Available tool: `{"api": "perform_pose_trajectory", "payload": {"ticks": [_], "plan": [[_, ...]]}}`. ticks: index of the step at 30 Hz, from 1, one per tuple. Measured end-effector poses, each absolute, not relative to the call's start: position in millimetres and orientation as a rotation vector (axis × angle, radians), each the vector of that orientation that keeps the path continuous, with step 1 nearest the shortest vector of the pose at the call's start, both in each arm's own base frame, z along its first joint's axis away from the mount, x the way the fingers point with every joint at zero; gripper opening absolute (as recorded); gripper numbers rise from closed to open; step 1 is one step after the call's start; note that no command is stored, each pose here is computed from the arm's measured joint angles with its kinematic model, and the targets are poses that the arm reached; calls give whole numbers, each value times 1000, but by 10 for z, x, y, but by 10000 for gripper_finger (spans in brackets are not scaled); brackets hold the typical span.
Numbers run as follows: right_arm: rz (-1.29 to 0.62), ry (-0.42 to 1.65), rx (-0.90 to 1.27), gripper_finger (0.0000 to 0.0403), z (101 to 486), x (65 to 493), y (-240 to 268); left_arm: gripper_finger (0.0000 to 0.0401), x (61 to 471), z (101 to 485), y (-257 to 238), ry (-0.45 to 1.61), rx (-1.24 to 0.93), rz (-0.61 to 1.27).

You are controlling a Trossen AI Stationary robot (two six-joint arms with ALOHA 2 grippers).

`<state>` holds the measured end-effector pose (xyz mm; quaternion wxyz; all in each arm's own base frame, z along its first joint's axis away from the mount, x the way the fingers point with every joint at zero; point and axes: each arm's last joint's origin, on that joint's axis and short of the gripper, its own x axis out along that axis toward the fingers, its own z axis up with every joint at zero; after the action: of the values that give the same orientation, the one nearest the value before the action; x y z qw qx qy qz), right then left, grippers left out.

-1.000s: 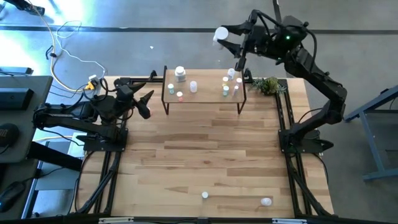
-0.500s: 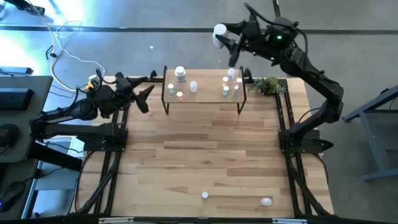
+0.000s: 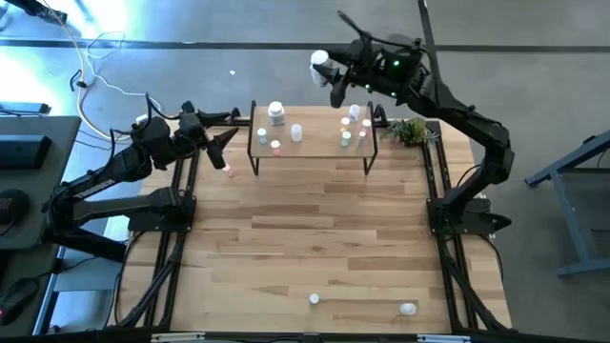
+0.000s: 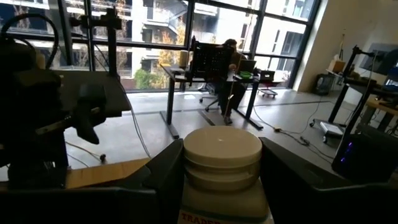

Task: Pick and place medicine bottles onto shelf by color
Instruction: Put the white pill bottle on the shelf

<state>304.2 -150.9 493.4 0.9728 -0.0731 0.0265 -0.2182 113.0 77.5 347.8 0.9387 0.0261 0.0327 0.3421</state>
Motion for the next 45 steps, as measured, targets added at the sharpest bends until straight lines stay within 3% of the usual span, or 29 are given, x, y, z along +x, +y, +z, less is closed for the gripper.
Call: {"api": "perform_pose_trajectory", "payload": {"ticks": [17, 23, 31, 45], "plan": [[-465, 89, -43, 165, 4867, 3084, -1467, 225, 1075, 3473, 861, 68, 40, 699], [-458, 106, -50, 165, 4967, 2891, -1375, 225, 1075, 3477, 861, 58, 27, 700], [-419, 188, -74, 165, 5017, 2686, -1176, 225, 1075, 3483, 862, 50, 24, 703], [-363, 392, -58, 165, 4736, 2674, -1081, 225, 1074, 3483, 863, 46, 13, 709]]}}
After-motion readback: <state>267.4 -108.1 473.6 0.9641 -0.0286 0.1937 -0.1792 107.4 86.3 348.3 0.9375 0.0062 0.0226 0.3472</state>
